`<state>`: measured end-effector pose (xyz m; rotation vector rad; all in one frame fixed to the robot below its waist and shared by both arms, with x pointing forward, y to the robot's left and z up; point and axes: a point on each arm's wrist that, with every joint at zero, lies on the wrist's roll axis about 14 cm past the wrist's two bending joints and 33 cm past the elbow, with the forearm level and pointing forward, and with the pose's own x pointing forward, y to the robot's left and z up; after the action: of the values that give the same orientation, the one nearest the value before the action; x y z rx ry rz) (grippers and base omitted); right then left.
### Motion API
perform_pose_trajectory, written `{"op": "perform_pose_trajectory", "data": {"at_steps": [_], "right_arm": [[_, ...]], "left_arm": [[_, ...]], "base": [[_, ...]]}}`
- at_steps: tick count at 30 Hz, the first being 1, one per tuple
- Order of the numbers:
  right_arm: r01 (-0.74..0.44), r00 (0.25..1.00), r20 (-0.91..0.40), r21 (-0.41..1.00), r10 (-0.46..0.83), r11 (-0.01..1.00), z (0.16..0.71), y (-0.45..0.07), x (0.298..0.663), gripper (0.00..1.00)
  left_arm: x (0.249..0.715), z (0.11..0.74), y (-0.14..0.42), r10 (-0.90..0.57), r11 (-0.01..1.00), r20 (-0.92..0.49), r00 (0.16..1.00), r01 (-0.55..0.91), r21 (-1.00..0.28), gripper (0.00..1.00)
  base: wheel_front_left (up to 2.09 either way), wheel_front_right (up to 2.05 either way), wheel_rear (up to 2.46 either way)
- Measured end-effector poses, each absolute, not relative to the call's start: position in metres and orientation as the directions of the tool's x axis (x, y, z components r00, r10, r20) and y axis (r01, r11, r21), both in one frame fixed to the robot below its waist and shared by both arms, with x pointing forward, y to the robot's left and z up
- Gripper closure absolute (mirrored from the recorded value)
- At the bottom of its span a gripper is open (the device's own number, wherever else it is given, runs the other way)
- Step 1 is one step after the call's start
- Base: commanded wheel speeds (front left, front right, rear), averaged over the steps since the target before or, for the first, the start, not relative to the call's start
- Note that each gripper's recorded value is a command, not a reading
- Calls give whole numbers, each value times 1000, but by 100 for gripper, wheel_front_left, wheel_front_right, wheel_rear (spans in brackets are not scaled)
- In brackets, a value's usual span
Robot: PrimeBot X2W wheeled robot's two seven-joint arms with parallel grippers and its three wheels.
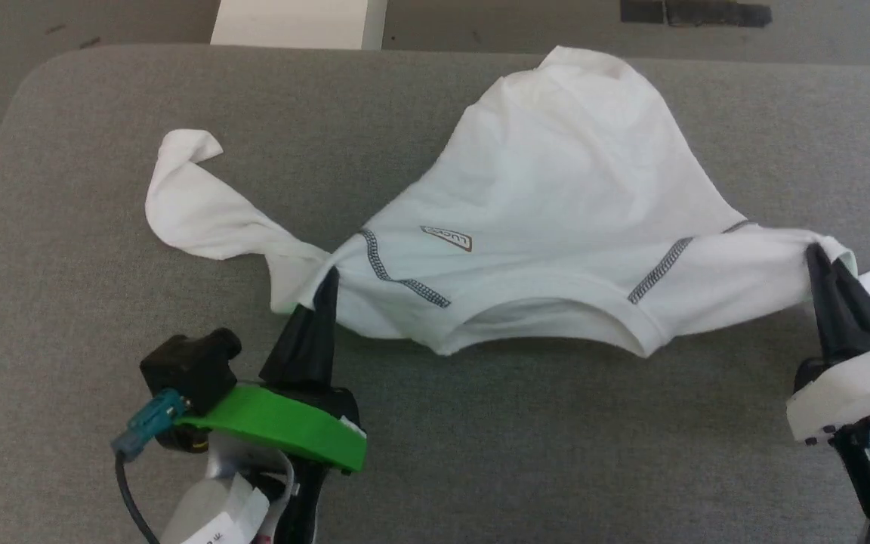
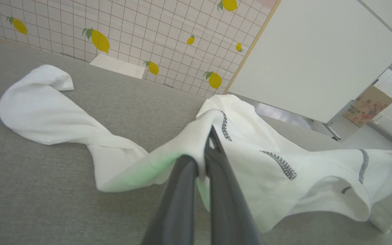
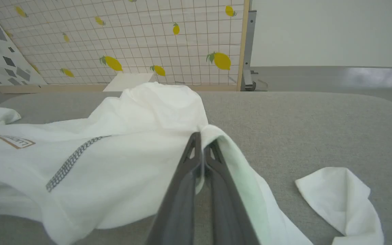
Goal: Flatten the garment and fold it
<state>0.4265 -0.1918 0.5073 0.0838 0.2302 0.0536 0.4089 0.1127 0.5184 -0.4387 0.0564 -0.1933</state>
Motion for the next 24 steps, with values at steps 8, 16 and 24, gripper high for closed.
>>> {"op": "perform_pose_trajectory", "data": {"at_steps": [8,16,24], "right_arm": [[-94,989,117,36,89,995,624,-184,438,100],[-95,931,343,-94,122,991,725,-184,436,100],[-58,906,403,-182,128,982,783,-189,442,100]], "left_arm": [[426,624,106,-227,880,269,936,315,-355,100],[436,729,111,-216,904,459,862,354,-240,100],[454,777,117,-220,925,461,860,333,-180,100]], "base": [[0,0,0],[0,0,0],[0,0,0]]}}
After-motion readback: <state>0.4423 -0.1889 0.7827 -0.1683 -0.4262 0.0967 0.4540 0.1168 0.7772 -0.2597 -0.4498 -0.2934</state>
